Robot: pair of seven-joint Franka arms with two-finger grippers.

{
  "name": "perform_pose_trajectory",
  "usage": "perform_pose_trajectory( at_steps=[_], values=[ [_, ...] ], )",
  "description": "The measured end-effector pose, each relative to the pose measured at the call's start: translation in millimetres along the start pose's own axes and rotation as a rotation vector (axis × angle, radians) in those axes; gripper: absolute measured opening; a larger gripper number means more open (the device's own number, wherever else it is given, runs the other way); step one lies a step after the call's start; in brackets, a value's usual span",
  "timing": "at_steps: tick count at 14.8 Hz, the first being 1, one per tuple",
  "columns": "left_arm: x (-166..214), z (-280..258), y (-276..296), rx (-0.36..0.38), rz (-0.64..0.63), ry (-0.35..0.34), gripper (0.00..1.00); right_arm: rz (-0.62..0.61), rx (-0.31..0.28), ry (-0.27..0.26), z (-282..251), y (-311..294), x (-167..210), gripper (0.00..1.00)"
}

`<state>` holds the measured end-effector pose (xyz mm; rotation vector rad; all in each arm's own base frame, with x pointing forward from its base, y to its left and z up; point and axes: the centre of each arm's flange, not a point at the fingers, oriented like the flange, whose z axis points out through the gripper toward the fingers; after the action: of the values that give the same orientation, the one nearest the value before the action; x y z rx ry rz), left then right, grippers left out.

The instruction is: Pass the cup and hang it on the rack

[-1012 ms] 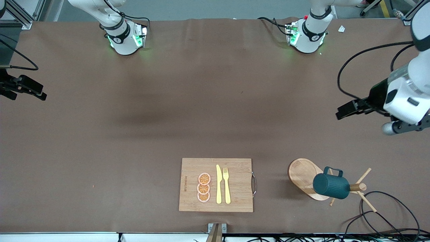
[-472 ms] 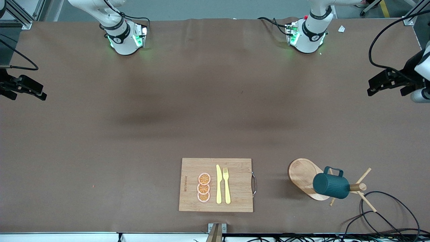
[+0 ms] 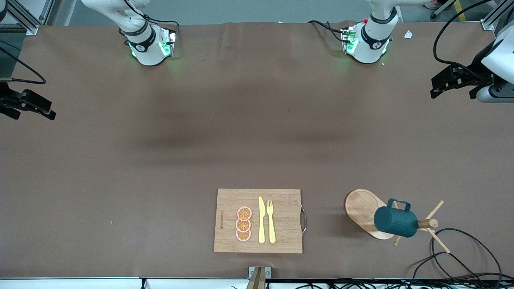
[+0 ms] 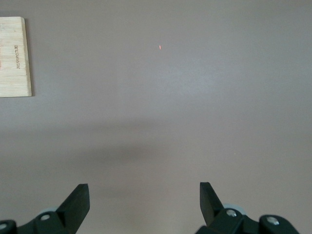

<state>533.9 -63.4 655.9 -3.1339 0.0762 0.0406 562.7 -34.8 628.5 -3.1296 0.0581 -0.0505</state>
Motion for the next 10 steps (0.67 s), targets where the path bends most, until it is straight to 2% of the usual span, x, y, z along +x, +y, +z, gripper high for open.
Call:
perform_pose_trajectory(
  at_steps=[10],
  values=[
    [-12.6,-4.0,-8.0,0.003,-0.016,0.010,1.00,0.000,0.000,0.000,-0.1,0.0,0.0,1.00]
  ],
)
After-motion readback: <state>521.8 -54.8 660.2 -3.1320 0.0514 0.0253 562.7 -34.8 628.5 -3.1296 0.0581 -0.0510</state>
